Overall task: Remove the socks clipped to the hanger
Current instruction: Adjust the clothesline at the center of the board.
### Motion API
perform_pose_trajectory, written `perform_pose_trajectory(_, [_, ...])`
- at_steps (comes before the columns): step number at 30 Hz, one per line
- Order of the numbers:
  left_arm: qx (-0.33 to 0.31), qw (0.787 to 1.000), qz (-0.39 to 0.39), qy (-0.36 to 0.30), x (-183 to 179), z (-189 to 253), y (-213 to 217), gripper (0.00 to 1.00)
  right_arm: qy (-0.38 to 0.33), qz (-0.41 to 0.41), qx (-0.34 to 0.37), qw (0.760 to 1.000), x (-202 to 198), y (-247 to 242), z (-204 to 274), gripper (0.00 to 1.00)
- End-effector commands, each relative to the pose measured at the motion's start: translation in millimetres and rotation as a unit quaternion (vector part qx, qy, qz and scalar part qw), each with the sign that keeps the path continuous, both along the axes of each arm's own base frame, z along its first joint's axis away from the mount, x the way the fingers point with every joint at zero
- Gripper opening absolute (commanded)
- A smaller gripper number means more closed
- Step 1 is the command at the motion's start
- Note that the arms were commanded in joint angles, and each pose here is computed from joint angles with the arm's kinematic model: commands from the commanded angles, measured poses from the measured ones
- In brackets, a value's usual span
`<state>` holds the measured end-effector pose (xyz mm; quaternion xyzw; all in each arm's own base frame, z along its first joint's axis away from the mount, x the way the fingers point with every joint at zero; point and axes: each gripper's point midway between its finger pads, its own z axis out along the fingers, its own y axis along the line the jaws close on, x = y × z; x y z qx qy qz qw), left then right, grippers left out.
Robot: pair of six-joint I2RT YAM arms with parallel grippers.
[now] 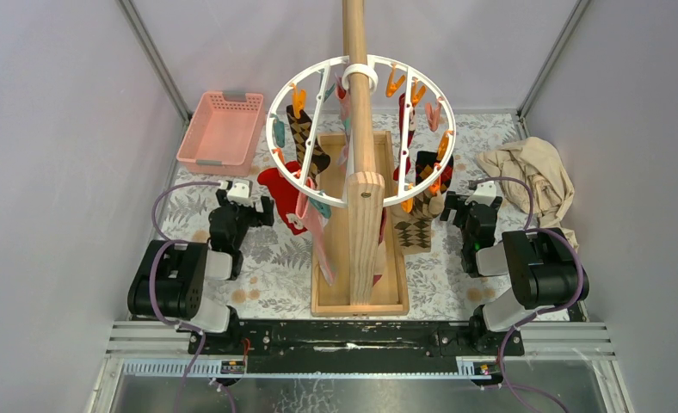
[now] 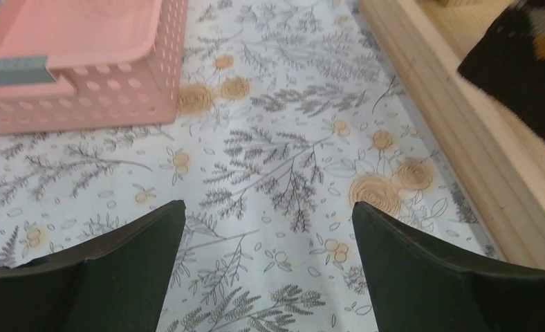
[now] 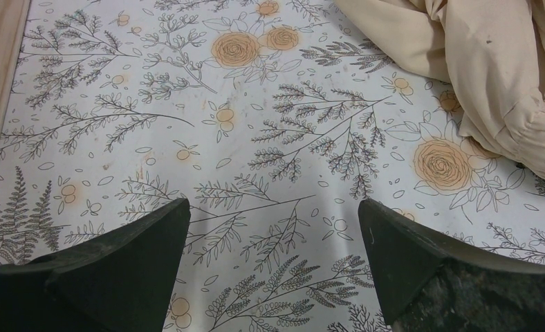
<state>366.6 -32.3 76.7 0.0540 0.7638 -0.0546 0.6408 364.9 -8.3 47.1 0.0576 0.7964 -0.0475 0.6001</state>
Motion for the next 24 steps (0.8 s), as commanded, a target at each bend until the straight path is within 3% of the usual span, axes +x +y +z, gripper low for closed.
perform_pose_trajectory(1, [-0.003, 0.999, -0.005, -0.042, 12, 38, 0, 0.98, -0.061, -0.001, -0.002, 0.998, 6, -3, 33, 1.0])
perform_pose_trajectory(5, [-0.012, 0.999, -0.01, -0.033, 6, 48, -4, 0.98, -0.03, 0.017, 0.002, 0.999, 6, 4, 48, 1.0])
perform_pose_trajectory(9, [-0.026, 0.999, -0.016, -0.036, -3, 59, -17, 0.98, -0.006, -0.04, 0.066, 0.997, 8, -2, 64, 1.0])
perform_pose_trajectory(13, [-0.026, 0.998, -0.036, -0.044, -2, 83, -36, 0.98, 0.007, -0.039, 0.1, 0.994, 9, 6, 83, 1.0])
perform_pose_trajectory(22, [-0.073, 0.992, -0.078, -0.067, 7, 149, -68, 0.98, -0.06, -0.076, 0.135, 0.986, -5, -4, 157, 1.0])
perform_pose_trajectory(24, [-0.094, 0.99, -0.084, -0.065, 10, 167, -73, 0.98, -0.049, -0.087, 0.147, 0.984, -7, -5, 173, 1.0])
